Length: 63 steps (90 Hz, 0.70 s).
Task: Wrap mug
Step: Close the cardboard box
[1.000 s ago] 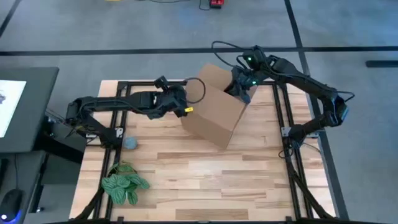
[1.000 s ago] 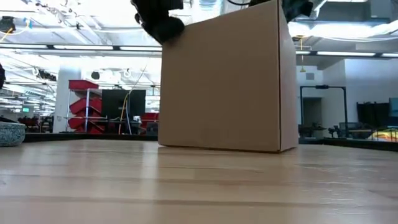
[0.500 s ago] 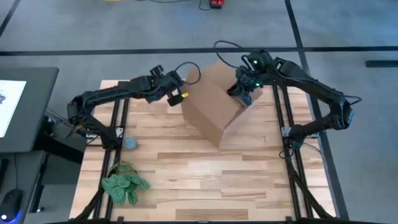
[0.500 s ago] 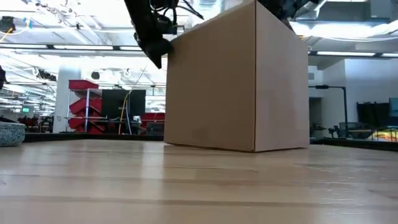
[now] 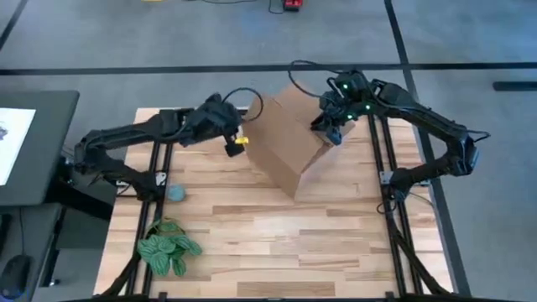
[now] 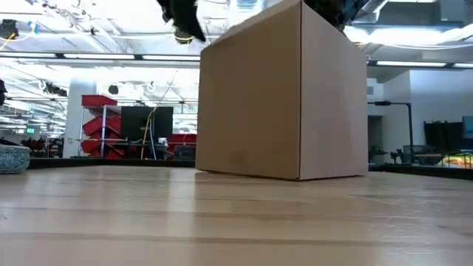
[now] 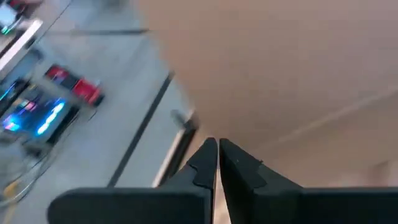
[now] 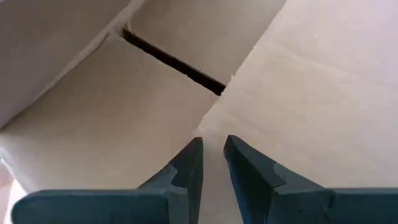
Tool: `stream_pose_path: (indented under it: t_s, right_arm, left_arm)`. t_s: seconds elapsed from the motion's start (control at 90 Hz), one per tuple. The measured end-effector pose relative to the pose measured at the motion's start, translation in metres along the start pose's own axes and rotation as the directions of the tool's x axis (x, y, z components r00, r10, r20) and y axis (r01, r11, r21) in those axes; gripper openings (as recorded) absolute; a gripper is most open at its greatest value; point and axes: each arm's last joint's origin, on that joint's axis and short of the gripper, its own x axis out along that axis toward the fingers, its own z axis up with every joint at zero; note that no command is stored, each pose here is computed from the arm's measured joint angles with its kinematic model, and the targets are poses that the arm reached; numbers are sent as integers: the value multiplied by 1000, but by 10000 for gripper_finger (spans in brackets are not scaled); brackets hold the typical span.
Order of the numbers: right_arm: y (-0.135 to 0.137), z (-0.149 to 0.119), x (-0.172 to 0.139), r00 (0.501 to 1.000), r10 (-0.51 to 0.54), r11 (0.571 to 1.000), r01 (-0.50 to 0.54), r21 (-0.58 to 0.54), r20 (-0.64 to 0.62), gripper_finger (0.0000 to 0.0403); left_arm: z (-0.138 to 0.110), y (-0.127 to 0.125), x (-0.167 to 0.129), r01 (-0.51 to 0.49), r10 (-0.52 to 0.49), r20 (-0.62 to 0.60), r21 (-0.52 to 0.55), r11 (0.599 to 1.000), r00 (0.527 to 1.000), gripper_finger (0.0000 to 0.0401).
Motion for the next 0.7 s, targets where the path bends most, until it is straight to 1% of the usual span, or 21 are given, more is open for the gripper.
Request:
stream_pose_path:
  t_s: [0.044, 0.133, 0.233, 0.344, 0.433, 0.511, 0.7]
  right_arm:
    - [-1, 0, 0, 1000, -6, 1000, 6, 1, -1, 66]
    - [-3, -1, -1, 1000, -15, 1000, 15, 3, -2, 66]
    - [-4, -1, -1, 1000, -19, 1000, 19, -3, -4, 66]
    - [-4, -2, -2, 1000, -24, 1000, 24, -4, -14, 65]
    - [-8, -5, -3, 996, -80, 997, 80, 1, -49, 66]
    - [-13, -7, -6, 992, -114, 993, 115, 3, -60, 66]
    - [-24, -10, -11, 986, -154, 988, 155, 24, -56, 66]
  left_arm:
    - [5, -6, -2, 16, -15, 50, -12, 1000, 999, 0]
    - [17, -21, 7, 28, -25, 168, -19, 999, 986, 0]
    - [23, -35, 32, 23, -19, 225, -17, 1000, 974, 0]
    - [18, -45, 64, 9, -7, 181, -13, 1000, 984, 0]
    - [13, -50, 78, 9, -3, 140, -47, 999, 990, 0]
    - [12, -52, 80, 13, -5, 121, -66, 998, 993, 0]
    - [10, -49, 75, 10, -4, 105, -59, 998, 994, 0]
